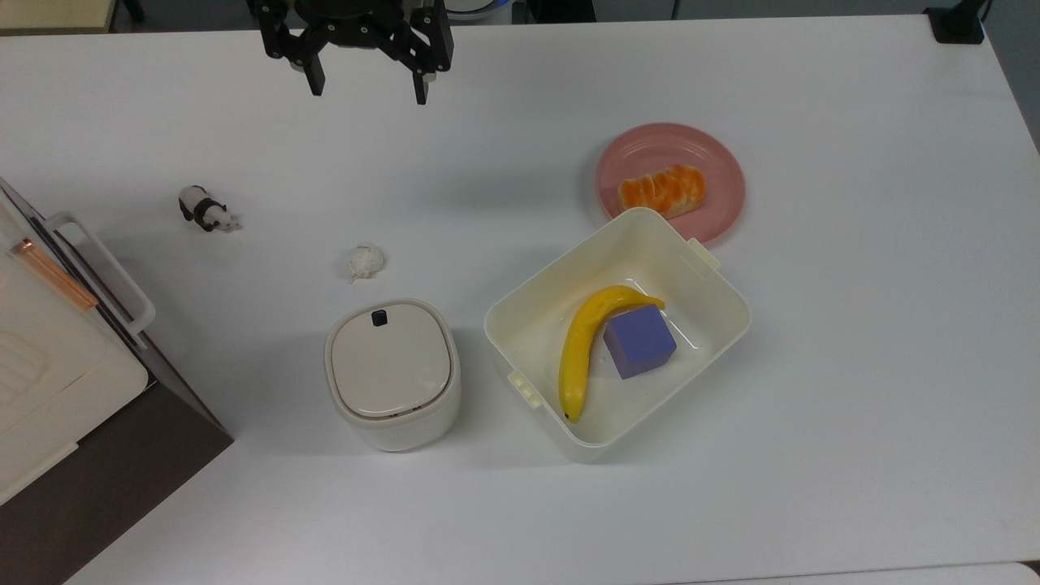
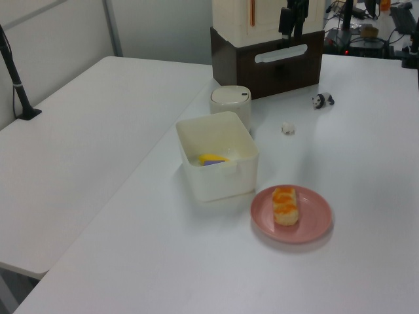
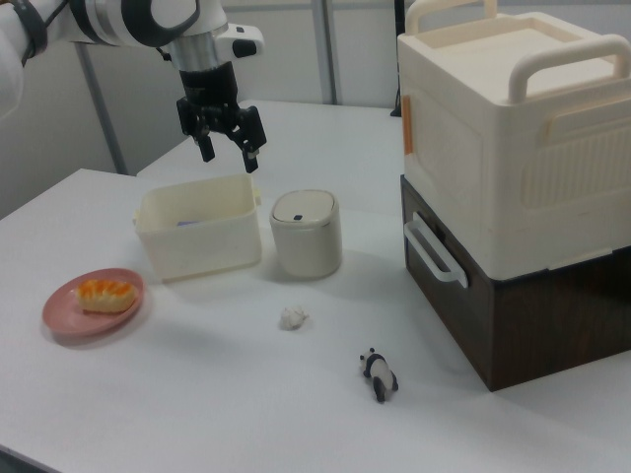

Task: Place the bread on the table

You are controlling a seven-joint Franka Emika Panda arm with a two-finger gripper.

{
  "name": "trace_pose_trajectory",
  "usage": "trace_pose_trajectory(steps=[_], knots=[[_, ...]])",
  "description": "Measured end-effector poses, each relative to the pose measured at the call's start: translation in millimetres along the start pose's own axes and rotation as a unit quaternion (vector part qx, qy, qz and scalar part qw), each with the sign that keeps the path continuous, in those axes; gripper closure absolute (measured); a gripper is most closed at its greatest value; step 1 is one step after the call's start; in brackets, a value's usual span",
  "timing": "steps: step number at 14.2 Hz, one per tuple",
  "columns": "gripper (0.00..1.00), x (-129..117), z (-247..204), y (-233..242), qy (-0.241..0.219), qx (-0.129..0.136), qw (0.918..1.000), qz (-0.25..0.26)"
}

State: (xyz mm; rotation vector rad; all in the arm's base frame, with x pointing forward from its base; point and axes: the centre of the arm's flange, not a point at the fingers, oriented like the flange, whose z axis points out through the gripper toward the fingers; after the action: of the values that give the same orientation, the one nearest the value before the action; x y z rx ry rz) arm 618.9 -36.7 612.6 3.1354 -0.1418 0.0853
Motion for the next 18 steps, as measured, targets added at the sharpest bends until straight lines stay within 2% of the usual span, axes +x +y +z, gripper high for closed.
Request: trace_pose_trajectory(steps=[8, 18], knots=[[0.00, 0.0, 0.3, 0.0, 0.000, 0.000, 1.0000, -0.002], [0.00, -2.9, 7.0, -3.2, -0.016, 0.000, 0.9993, -0.033]])
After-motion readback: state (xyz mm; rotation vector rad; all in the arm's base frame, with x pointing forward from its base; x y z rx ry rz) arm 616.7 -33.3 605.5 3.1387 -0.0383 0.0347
